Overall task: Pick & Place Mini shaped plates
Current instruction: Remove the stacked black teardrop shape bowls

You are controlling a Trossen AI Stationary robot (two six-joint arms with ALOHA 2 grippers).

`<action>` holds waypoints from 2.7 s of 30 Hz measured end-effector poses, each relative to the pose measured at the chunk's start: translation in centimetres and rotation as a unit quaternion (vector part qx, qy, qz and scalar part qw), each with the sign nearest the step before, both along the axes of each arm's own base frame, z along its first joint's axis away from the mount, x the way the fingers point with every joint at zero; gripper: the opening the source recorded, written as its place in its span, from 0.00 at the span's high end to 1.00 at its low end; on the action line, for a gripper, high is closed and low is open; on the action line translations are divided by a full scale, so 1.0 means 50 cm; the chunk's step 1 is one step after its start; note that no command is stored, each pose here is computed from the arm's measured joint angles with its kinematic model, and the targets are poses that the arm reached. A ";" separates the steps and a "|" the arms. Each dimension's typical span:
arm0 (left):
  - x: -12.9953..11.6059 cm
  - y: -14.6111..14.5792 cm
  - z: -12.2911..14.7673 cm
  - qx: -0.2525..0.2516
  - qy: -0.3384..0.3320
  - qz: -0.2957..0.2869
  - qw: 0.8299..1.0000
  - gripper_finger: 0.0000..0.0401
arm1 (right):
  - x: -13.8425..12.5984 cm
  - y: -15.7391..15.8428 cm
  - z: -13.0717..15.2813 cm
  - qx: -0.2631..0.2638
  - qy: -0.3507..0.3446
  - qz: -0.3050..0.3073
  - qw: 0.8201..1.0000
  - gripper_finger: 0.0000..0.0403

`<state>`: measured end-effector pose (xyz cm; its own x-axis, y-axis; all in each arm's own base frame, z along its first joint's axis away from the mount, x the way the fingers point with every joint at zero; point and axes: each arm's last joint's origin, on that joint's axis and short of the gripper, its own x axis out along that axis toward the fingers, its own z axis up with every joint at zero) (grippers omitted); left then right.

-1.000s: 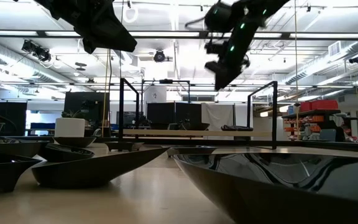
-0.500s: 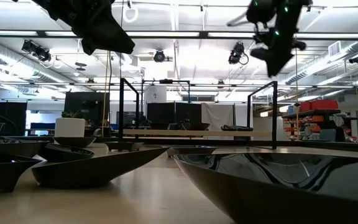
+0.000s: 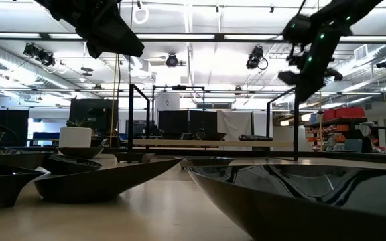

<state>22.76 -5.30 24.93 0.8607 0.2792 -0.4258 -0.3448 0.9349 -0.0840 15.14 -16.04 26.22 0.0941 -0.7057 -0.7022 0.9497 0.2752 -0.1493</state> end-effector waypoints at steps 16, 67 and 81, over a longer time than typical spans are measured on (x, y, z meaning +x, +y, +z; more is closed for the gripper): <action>0.003 0.014 0.005 0.017 -0.016 0.048 0.999 0.74 | 0.090 0.164 0.078 -0.108 -0.110 0.215 0.964 0.99; 0.010 0.044 0.006 0.006 -0.018 0.063 0.998 0.74 | 0.319 -0.231 -0.097 0.224 0.162 0.155 0.948 0.45; 0.010 0.044 0.005 0.005 -0.018 0.062 0.998 0.74 | 0.323 -0.238 -0.105 0.205 0.177 0.150 0.951 0.41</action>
